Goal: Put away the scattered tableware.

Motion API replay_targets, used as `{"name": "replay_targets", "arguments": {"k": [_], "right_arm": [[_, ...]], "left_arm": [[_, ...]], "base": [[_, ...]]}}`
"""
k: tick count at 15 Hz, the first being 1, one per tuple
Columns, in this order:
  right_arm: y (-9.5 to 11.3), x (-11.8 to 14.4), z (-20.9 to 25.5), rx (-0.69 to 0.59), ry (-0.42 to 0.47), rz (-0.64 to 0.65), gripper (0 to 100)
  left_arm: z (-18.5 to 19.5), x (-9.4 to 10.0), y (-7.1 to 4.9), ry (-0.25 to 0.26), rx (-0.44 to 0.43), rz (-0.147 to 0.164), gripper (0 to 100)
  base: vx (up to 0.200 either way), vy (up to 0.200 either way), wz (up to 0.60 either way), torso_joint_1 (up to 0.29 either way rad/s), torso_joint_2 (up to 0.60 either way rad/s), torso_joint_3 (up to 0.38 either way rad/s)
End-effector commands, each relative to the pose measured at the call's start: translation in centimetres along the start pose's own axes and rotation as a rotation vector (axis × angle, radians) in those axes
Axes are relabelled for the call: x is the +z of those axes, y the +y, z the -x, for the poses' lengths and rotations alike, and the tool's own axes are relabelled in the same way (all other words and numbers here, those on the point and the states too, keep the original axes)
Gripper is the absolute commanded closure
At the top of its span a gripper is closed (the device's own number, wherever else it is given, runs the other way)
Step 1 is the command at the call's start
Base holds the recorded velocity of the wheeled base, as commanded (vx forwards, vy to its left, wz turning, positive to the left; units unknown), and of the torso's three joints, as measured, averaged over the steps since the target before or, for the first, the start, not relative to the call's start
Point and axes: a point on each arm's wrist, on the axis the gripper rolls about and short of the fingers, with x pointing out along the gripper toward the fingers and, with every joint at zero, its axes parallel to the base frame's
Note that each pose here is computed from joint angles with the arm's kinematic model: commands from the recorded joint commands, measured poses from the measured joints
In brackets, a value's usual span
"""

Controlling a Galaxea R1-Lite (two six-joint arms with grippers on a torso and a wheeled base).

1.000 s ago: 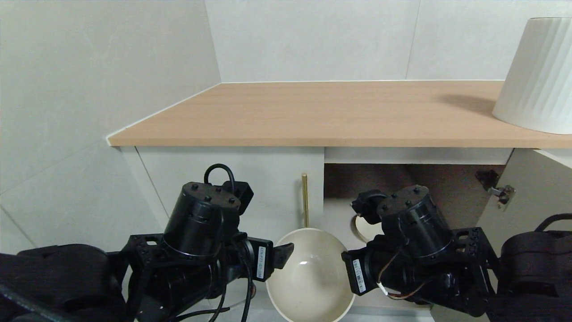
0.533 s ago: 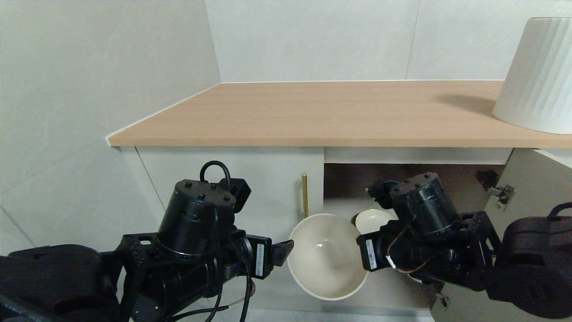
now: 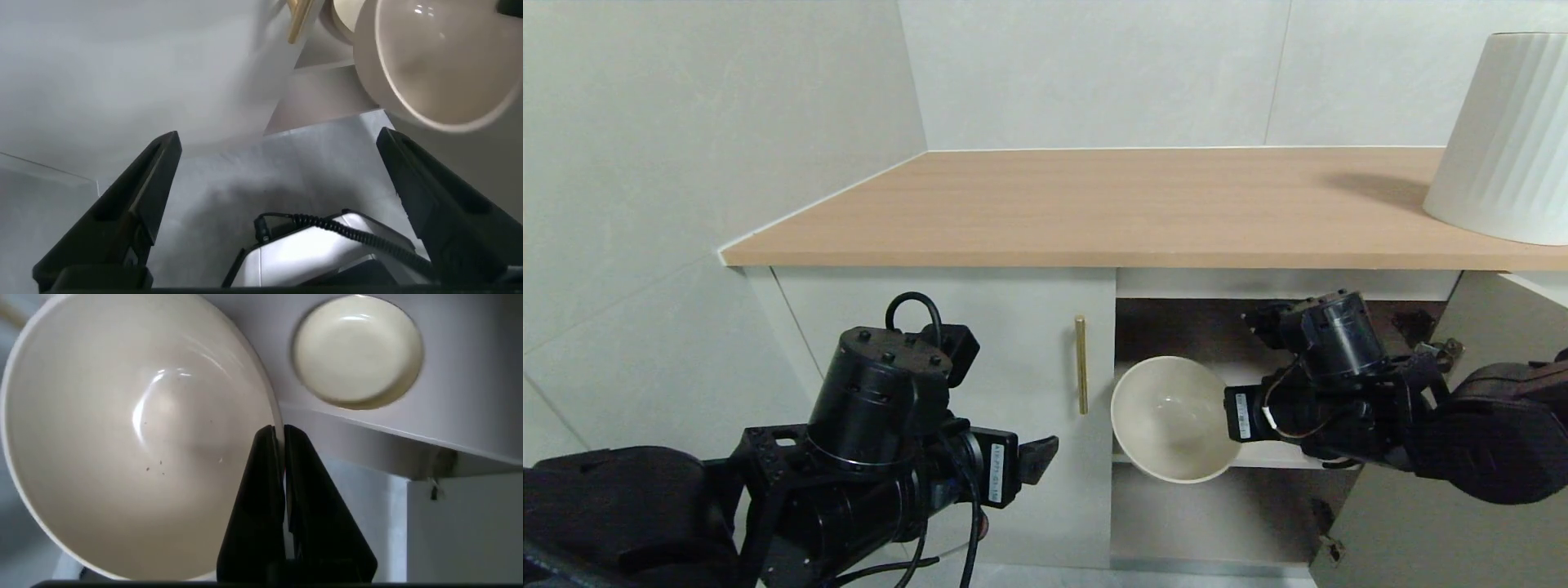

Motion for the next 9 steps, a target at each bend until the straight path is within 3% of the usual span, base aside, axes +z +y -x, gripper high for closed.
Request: {"name": "replay_targets", "arguments": {"k": [1, 6, 9], "right_arm": [[-0.3, -0.8, -2.3, -0.017, -0.017, -0.057, 100], [-2.8, -2.8, -7.8, -0.096, -0.137, -0.145, 100], [-3.8, -2.6, -8.3, -0.123, -0.154, -0.165, 100]], "left_arm": [[0.0, 0.0, 0.0, 0.001, 0.001, 0.0, 0], [0.0, 0.0, 0.0, -0.002, 0.0, 0.001, 0], [-0.1, 0.0, 0.0, -0.001, 0.001, 0.001, 0]], "base": [[0.0, 0.0, 0.0, 0.0, 0.0, 0.0], [0.0, 0.0, 0.0, 0.0, 0.0, 0.0], [0.0, 0.0, 0.0, 0.0, 0.0, 0.0]]}}
